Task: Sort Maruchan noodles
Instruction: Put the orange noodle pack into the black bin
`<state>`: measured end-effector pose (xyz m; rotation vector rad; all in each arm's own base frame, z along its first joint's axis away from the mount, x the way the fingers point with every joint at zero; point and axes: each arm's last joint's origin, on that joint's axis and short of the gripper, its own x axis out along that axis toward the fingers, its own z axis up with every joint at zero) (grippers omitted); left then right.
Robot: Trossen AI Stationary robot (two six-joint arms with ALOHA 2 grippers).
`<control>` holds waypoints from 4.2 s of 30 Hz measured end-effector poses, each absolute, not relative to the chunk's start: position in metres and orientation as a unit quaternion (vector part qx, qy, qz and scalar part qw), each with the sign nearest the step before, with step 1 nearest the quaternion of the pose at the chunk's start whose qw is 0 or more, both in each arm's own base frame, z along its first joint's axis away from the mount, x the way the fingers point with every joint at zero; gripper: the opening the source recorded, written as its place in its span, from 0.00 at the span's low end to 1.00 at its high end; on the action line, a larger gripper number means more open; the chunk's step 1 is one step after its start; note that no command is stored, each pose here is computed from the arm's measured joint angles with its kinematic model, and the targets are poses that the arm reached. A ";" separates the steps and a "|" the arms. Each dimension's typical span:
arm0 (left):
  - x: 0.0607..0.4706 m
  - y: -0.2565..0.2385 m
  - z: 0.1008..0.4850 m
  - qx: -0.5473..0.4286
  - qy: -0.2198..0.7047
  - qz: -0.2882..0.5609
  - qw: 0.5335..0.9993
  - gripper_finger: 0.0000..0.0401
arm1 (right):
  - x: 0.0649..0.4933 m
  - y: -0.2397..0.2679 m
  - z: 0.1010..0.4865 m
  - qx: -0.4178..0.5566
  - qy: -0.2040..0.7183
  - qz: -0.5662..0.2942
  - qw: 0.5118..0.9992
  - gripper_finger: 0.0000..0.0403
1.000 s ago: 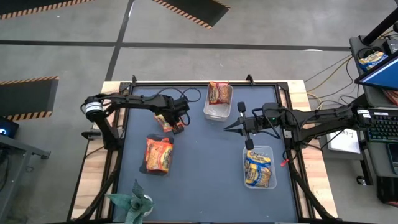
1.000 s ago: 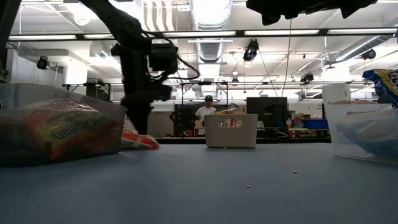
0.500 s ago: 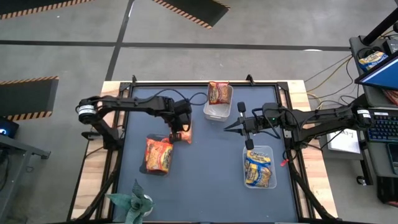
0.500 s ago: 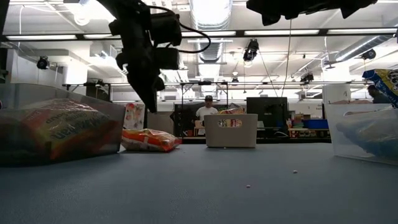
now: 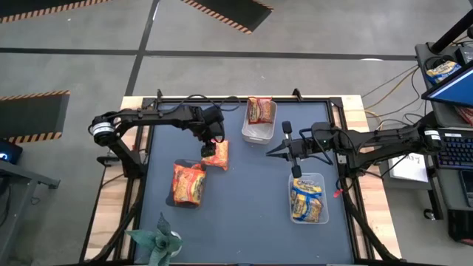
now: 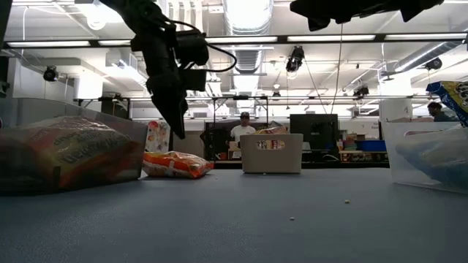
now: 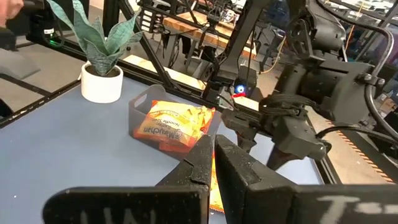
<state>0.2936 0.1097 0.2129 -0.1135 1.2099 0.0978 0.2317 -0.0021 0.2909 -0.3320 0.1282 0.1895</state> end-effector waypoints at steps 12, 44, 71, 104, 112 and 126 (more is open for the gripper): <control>0.287 0.112 0.195 -0.024 0.572 0.040 0.819 0.73 | 0.232 -0.002 0.290 -0.167 0.068 0.095 0.979 0.02; 0.273 0.114 0.158 -0.065 0.543 0.062 0.835 0.57 | 0.232 -0.002 0.290 -0.166 0.069 0.095 0.979 0.02; 0.276 0.115 0.160 -0.087 0.530 0.084 0.839 0.02 | 0.232 -0.002 0.290 -0.164 0.069 0.095 0.979 0.02; 0.263 0.009 0.289 -0.046 0.326 -0.103 0.939 0.01 | 0.232 -0.002 0.290 -0.164 0.069 0.095 0.979 0.02; 0.223 -0.028 0.307 -0.018 0.515 0.006 0.857 0.01 | 0.232 -0.002 0.290 -0.164 0.069 0.095 0.979 0.02; 0.226 -0.043 0.267 -0.035 0.641 0.113 0.759 0.22 | 0.232 -0.002 0.290 -0.155 0.069 0.094 0.981 0.02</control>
